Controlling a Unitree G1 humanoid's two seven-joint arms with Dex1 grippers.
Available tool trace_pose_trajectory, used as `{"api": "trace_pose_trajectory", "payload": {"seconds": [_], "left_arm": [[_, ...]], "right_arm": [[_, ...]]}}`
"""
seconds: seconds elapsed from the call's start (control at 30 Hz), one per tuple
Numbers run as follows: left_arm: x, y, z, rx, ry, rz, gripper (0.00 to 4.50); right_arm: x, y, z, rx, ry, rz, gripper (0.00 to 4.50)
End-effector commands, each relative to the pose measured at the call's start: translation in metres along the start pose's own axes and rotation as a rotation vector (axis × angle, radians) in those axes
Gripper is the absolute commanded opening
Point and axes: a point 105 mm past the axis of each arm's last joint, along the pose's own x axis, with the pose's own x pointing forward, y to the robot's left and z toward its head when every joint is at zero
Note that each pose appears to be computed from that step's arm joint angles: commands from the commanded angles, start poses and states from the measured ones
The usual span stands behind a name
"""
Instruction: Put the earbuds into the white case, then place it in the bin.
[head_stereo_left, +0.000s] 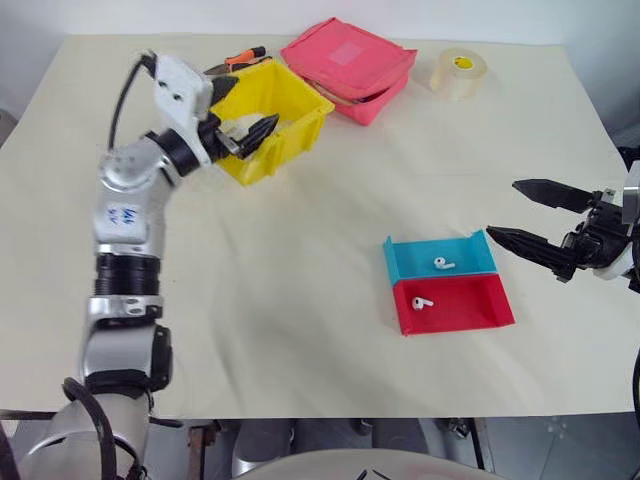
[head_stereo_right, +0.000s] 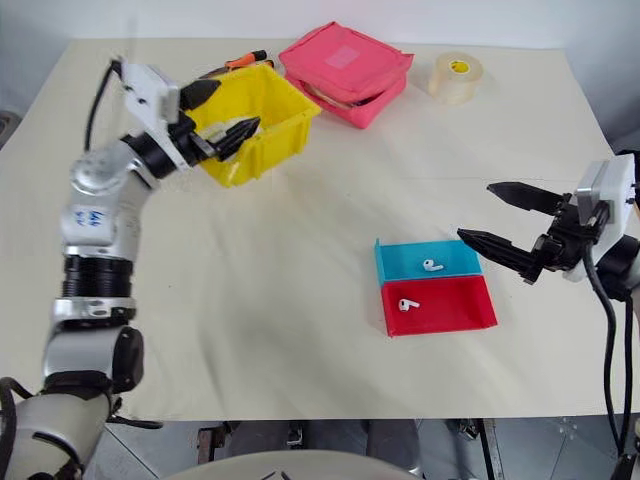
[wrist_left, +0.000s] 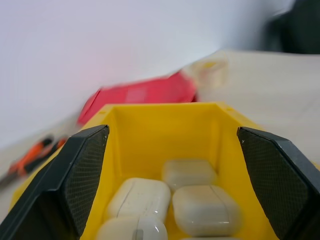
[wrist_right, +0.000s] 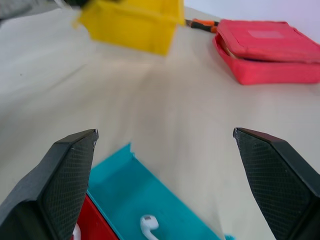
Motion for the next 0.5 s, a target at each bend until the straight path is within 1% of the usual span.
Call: {"api": "trace_pose_trajectory", "payload": {"seconds": [0.03, 0.07, 0.1, 0.2, 0.3, 0.43, 0.5], "left_arm": [[-0.006, 0.003, 0.063, -0.021, -0.236, -0.079, 4.48], [-0.007, 0.005, 0.068, -0.059, -0.263, -0.083, 4.48], [-0.008, 0.009, 0.067, -0.083, -0.266, -0.060, 4.48], [-0.015, 0.012, 0.046, -0.087, -0.166, -0.011, 4.48], [-0.025, 0.009, 0.038, -0.113, -0.145, 0.035, 4.48], [-0.037, 0.008, 0.023, -0.108, -0.096, 0.104, 4.48], [-0.043, 0.012, 0.027, -0.121, -0.109, 0.151, 4.48]], "right_arm": [[-0.004, -0.005, 0.008, -0.053, -0.001, 0.002, 4.50], [-0.003, -0.006, 0.007, -0.051, 0.003, 0.003, 4.50], [-0.002, -0.007, 0.006, -0.050, 0.005, 0.002, 4.50], [0.002, -0.010, 0.006, -0.055, 0.003, 0.007, 4.50], [0.006, -0.012, 0.006, -0.056, 0.000, 0.019, 4.50], [0.009, -0.009, 0.002, -0.041, 0.010, 0.039, 4.50], [0.009, -0.007, 0.002, -0.032, 0.014, 0.049, 4.50]]}}
